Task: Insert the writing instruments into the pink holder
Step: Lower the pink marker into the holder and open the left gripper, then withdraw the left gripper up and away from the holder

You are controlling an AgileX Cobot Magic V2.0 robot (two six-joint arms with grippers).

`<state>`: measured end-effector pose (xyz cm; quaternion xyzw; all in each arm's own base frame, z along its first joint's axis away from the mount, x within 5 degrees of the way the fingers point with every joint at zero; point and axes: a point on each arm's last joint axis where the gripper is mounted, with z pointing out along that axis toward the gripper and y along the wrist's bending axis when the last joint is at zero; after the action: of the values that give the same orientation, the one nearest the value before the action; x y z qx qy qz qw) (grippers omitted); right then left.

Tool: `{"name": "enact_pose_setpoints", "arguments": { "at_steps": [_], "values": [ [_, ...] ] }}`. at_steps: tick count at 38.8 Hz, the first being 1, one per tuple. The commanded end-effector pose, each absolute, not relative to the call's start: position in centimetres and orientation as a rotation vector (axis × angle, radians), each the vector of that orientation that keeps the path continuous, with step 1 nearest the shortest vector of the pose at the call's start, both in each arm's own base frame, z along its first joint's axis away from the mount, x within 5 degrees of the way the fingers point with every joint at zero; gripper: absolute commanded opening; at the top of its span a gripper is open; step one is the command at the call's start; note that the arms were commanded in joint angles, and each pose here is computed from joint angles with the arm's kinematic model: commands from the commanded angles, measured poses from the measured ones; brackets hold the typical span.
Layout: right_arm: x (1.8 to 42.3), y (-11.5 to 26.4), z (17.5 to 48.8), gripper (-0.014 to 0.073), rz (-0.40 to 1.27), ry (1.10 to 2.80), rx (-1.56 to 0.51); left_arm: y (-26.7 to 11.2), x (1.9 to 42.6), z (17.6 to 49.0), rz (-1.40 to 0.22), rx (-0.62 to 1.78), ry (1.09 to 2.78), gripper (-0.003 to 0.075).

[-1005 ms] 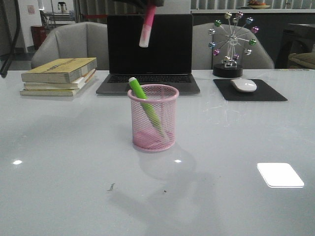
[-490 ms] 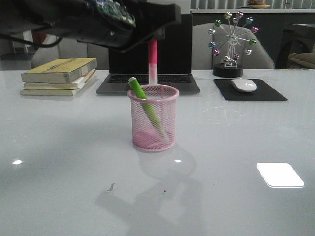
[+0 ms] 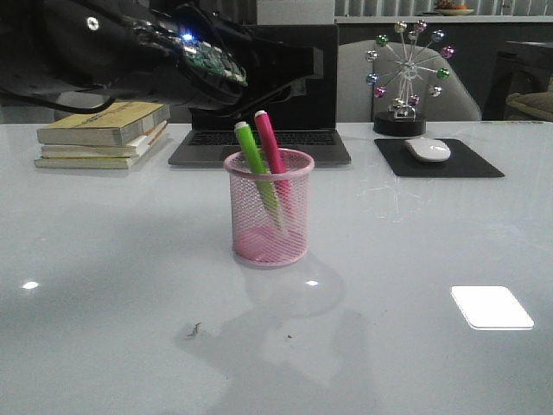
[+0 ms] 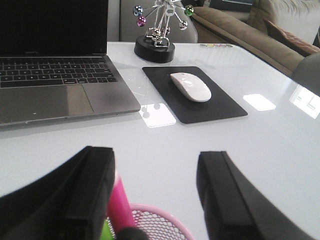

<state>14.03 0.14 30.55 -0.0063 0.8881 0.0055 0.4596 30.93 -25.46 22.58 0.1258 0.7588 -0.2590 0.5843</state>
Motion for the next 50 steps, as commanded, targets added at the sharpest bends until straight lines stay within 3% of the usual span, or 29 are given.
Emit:
{"name": "enact_pose_setpoints", "arguments": {
  "at_steps": [1, 13, 26, 35, 50],
  "values": [
    [14.4, 0.0, 32.1, 0.045, -0.006, 2.079, -0.023, -24.7, 30.4, 28.0, -0.648, 0.252, 1.578, 0.0465],
    [14.4, 0.0, 32.1, 0.045, -0.006, 2.077, -0.023, -17.6, 29.0, 36.5, -0.476, 0.294, 1.423, 0.0424],
    [14.4, 0.0, 32.1, 0.045, -0.006, 2.077, -0.023, -6.3, 25.2, 41.0, -0.21, 0.182, 1.647, 0.0423],
    [14.4, 0.0, 32.1, 0.045, -0.006, 2.077, -0.023, -1.2, 20.9, 40.6, -0.071, 0.038, 1.74, 0.0407],
    [14.4, 0.0, 32.1, 0.045, -0.006, 2.077, -0.023, -0.4, 14.1, 35.9, -0.044, 0.008, 1.759, 0.0362]
  ]
}}
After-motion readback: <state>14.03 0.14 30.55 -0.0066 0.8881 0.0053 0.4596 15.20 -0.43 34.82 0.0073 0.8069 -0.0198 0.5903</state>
